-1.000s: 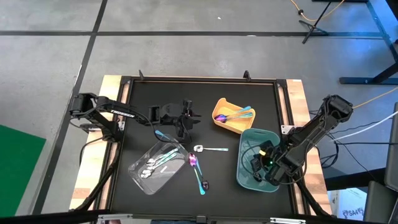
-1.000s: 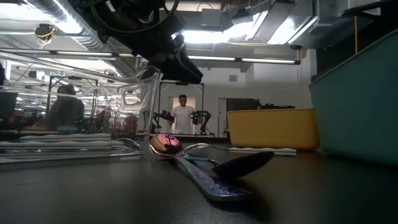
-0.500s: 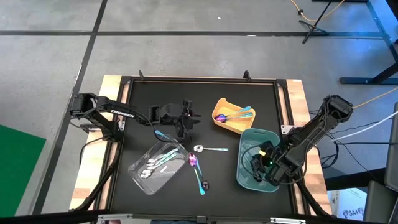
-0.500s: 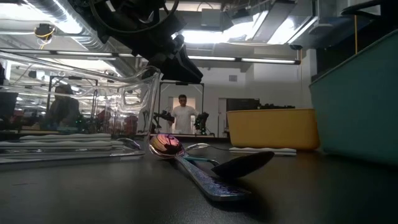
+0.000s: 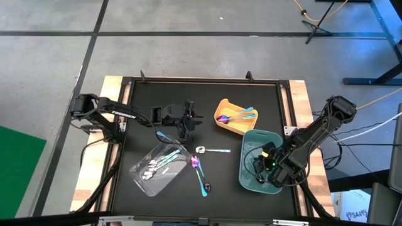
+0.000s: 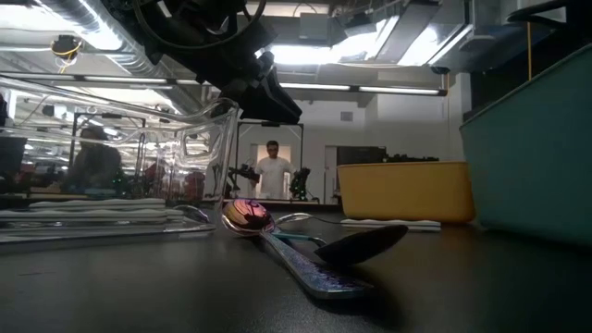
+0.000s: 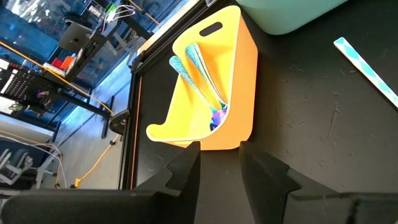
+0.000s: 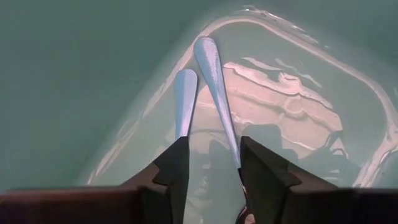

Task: Sort silverware by color (type)
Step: Put the white patterned spoon into the transparent bin

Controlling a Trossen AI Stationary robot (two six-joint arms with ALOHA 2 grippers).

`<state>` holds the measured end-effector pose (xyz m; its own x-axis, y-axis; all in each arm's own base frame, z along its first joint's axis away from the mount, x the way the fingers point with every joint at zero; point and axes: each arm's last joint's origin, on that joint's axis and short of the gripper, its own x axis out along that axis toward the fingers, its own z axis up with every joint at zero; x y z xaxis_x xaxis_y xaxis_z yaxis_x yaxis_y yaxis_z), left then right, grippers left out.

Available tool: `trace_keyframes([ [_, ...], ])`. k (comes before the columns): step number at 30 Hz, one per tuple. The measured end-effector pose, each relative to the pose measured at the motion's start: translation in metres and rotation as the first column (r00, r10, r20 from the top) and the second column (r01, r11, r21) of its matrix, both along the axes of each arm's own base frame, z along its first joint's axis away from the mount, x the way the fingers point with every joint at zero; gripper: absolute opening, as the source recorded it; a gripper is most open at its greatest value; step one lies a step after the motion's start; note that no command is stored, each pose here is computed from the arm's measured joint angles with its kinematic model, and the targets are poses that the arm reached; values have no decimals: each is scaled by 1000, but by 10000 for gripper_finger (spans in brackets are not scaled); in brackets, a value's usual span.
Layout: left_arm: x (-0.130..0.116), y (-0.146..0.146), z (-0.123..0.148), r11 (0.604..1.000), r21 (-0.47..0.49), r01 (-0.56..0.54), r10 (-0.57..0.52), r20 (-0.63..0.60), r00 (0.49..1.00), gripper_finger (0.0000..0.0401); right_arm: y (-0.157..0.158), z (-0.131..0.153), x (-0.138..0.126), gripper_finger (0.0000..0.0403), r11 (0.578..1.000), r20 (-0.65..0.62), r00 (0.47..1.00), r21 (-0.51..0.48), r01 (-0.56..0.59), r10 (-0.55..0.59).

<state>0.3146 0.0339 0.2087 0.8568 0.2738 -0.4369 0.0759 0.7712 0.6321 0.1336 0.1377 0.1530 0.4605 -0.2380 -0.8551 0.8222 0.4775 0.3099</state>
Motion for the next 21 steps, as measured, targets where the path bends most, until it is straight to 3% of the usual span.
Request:
trace_keyframes([
  [21,0,0,0,1000,-1,0,0,0,1000,106,0,2,-1,131,999,-30,1000,47,1,1],
])
